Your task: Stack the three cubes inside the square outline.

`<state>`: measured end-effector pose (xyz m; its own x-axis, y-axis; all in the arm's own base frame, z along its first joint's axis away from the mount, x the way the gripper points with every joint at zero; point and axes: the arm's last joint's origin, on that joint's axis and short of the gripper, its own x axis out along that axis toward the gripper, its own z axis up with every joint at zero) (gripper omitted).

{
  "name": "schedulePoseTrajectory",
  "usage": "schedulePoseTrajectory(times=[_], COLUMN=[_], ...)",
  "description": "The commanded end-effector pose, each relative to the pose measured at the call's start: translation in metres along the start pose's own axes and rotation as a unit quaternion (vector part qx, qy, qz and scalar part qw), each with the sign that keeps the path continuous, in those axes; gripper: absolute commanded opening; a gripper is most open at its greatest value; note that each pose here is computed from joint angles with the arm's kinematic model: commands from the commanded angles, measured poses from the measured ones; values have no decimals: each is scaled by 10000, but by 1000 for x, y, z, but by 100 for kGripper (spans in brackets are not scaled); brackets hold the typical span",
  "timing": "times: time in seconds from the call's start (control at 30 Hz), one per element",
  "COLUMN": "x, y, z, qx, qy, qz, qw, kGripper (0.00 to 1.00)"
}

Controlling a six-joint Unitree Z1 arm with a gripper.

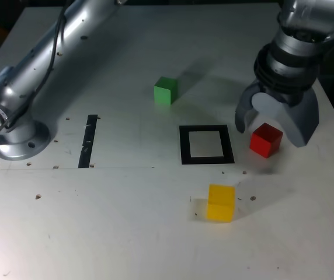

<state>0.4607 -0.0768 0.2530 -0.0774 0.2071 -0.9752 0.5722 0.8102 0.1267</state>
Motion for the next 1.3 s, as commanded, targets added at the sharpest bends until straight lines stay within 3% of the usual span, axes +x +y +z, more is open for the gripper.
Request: schedulePoseTrajectory(times=[0.0, 0.23, 0.47, 0.9, 1.27], x=[4, 24, 31, 39, 42], y=[1, 1, 6, 6, 5], z=[-2, 4, 8, 12, 11], qx=[69, 276, 270, 384, 453], qy=[105, 296, 245, 238, 349], qz=[-16, -94, -70, -20, -43], qw=[9999, 9991, 9993, 9990, 9984], kGripper=[92, 89, 68, 38, 30])
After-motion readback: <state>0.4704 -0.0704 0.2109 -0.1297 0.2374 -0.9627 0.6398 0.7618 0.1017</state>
